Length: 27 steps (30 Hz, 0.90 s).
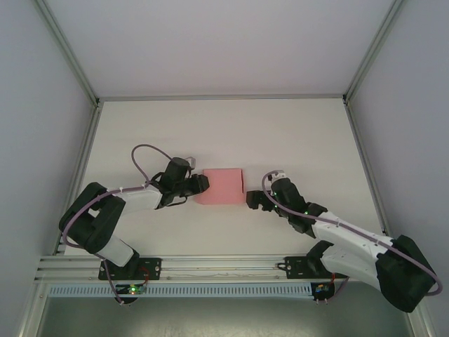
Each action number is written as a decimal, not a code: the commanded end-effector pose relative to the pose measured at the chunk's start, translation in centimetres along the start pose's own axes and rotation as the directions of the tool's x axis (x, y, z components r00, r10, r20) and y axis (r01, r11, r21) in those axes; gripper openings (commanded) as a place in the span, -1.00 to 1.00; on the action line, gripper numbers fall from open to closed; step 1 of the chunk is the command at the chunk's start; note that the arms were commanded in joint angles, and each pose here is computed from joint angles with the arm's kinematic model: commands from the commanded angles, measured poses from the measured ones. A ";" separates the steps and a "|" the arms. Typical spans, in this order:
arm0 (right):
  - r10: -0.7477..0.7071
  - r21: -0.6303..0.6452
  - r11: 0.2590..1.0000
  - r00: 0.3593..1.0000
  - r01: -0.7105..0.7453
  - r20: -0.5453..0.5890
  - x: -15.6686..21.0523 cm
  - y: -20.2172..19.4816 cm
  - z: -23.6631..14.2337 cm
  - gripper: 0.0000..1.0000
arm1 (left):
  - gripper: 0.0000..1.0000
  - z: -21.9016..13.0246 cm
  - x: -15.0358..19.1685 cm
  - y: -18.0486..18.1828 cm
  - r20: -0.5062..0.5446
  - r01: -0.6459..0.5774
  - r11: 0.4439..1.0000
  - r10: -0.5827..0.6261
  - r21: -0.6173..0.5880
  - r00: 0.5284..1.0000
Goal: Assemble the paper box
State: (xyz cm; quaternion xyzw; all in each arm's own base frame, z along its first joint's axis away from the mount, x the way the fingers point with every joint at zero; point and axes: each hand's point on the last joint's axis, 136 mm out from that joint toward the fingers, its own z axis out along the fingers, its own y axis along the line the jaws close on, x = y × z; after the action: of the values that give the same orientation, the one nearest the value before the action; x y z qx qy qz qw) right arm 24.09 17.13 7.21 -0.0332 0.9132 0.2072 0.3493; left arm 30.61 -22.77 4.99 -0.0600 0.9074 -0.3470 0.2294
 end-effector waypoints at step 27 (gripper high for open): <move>0.153 -0.294 0.930 0.960 -0.220 -0.237 -3.5 5.7 5.6 0.73 | -0.88 -1.3 0.3 1.7 0.029 0.124 0.964 -0.135 0.236 0.990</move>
State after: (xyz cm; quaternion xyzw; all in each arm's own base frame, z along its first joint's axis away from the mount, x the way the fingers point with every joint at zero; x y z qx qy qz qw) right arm 28.09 23.11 6.48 -0.0186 0.9128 0.3462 0.2160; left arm 30.02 -20.98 5.04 -0.0921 0.8513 -0.4571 0.2406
